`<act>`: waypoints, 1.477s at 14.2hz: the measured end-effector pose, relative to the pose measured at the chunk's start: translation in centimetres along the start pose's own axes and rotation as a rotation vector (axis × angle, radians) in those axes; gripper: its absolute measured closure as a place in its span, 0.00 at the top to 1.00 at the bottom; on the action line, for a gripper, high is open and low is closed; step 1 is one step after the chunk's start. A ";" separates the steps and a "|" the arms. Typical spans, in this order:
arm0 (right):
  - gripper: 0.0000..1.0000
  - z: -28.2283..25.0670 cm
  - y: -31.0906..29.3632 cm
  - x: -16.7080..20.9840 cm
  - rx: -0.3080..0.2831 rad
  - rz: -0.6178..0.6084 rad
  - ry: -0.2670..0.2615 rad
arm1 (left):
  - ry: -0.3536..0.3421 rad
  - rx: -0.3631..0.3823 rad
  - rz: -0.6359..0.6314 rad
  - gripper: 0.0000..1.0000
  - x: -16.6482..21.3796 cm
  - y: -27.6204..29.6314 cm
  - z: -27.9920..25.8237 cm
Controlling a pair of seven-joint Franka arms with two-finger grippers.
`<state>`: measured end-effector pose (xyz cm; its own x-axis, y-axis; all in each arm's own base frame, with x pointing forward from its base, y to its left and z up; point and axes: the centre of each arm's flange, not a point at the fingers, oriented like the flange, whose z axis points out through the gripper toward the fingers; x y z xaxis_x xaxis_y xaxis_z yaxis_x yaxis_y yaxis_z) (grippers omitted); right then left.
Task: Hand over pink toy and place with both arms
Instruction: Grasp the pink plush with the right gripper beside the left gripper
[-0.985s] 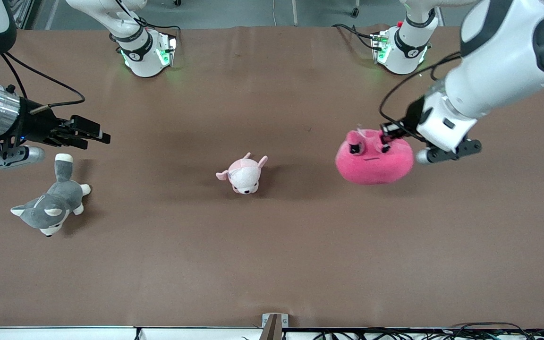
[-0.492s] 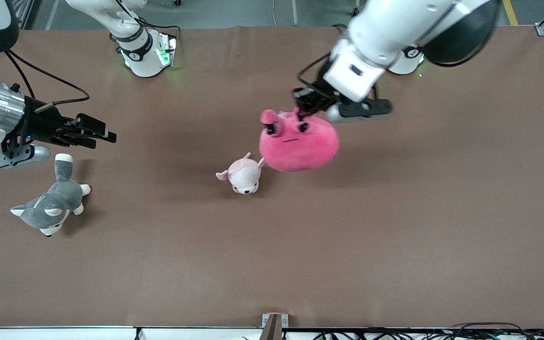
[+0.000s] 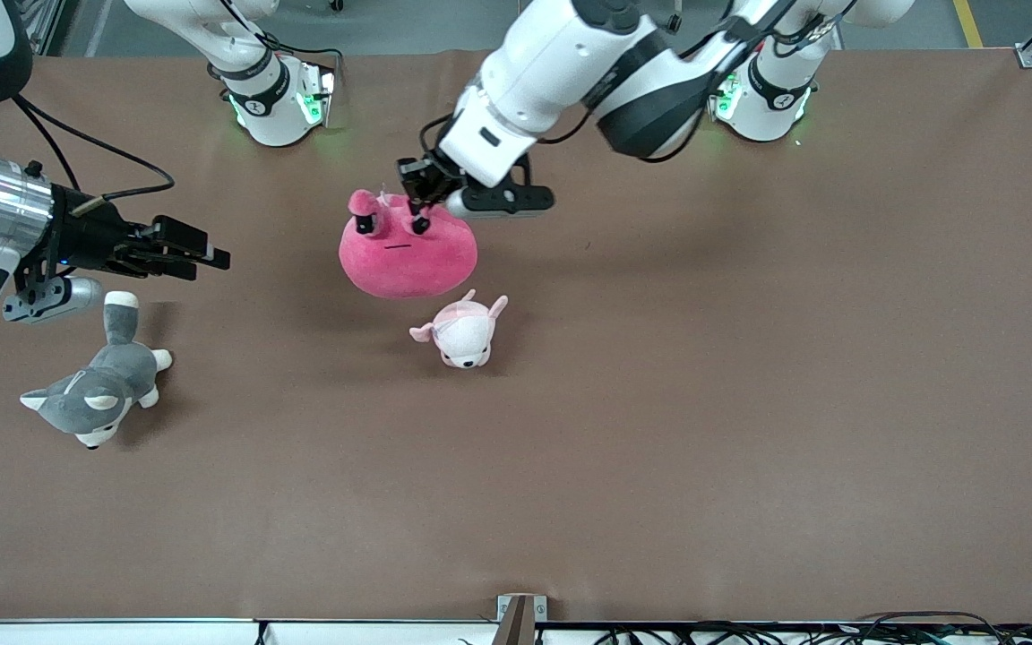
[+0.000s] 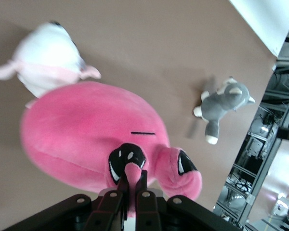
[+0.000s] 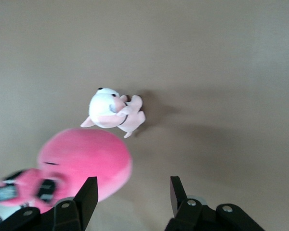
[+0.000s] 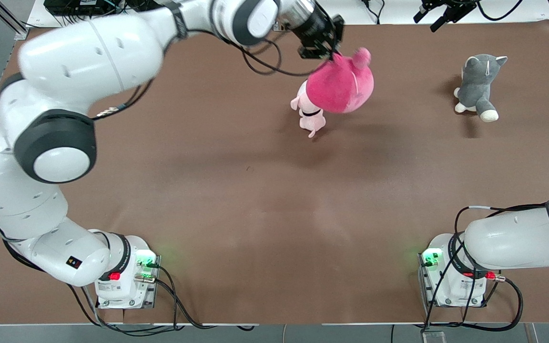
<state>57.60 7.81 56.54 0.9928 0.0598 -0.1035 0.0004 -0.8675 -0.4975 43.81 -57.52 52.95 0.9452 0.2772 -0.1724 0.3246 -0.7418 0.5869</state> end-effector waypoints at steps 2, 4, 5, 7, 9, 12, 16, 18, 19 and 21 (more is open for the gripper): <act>0.68 0.8 -1.2 -0.4 0.010 -0.015 -0.035 | -0.017 0.000 0.000 0.07 -0.9 -0.2 2.4; 0.67 2.3 -2.9 -1.2 0.005 -0.025 -0.105 | -0.020 -0.001 -0.007 0.07 -0.6 -0.4 3.4; 0.67 3.0 -3.5 -1.6 0.002 -0.030 -0.141 | -0.020 -0.002 -0.008 0.07 -0.5 -0.4 3.4; 0.67 4.4 -4.0 -1.9 -0.004 -0.037 -0.189 | -0.018 -0.009 -0.006 0.07 -0.4 -0.2 3.2; 0.67 5.8 -4.3 -2.0 -0.015 -0.044 -0.222 | -0.016 -0.018 -0.005 0.07 -0.4 0.1 2.8; 0.67 7.5 -6.3 -2.4 -0.035 -0.079 -0.253 | -0.015 -0.023 -0.002 0.07 -0.5 0.3 2.7; 0.67 8.7 -7.6 -3.1 -0.057 -0.098 -0.288 | -0.016 -0.023 -0.001 0.07 -0.6 0.4 2.7; 0.67 8.8 -7.6 -3.2 -0.058 -0.095 -0.295 | -0.016 -0.023 -0.001 0.07 -0.6 0.4 2.7; 0.67 8.9 -7.8 -3.3 -0.059 -0.099 -0.297 | -0.016 -0.023 -0.001 0.07 -0.6 0.4 2.7; 0.67 10.0 -9.4 -3.7 -0.069 -0.116 -0.309 | -0.016 -0.023 -0.001 0.07 -0.6 0.4 2.7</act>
<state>52.71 20.63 52.98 0.9024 0.2978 -0.3115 0.1298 -0.8770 -0.4625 43.41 -59.60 51.17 0.9454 0.2679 -0.1855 0.3247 -0.7273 0.6047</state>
